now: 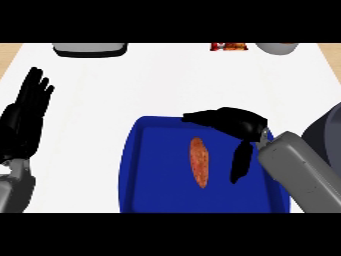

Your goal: Pick the sweet potato from the tray and place it in the pot

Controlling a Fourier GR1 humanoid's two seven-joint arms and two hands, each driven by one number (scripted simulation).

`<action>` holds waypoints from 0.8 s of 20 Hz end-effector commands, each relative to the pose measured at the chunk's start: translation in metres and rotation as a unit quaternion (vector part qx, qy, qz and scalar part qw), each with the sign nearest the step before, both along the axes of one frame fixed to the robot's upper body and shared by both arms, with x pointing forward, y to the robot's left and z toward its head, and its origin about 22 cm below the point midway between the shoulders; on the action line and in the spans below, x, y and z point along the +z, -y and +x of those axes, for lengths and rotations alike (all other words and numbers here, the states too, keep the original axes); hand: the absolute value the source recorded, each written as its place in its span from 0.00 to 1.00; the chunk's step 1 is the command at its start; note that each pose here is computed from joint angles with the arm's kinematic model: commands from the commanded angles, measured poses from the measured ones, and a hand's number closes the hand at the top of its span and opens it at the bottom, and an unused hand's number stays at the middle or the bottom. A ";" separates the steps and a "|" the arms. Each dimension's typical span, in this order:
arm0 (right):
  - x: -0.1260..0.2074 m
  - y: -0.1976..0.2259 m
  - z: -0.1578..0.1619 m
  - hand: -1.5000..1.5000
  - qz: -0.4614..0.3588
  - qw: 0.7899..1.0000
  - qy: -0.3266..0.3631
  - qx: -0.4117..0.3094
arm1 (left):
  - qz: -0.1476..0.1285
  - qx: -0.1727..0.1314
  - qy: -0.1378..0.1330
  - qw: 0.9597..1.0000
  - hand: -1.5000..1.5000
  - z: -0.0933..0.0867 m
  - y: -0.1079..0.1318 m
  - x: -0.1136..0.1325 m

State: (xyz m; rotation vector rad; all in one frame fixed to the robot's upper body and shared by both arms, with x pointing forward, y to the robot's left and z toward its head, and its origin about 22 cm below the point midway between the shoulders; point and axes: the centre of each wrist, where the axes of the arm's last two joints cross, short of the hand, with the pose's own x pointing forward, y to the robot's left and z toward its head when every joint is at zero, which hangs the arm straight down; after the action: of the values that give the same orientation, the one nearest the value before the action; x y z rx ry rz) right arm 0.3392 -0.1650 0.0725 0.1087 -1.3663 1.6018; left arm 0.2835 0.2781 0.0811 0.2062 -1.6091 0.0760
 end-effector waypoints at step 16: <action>-0.034 -0.019 -0.010 0.00 -0.068 0.997 -0.003 -0.027 | 0.002 -0.011 -0.005 1.000 0.50 0.008 -0.002 -0.003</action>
State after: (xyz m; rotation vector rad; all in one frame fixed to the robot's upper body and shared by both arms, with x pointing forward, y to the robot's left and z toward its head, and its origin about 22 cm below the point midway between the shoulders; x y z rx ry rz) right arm 0.3209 -0.1508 0.0432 -0.0219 -1.2571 1.6360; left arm 0.2842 0.2841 0.0862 0.1943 -1.6095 0.0661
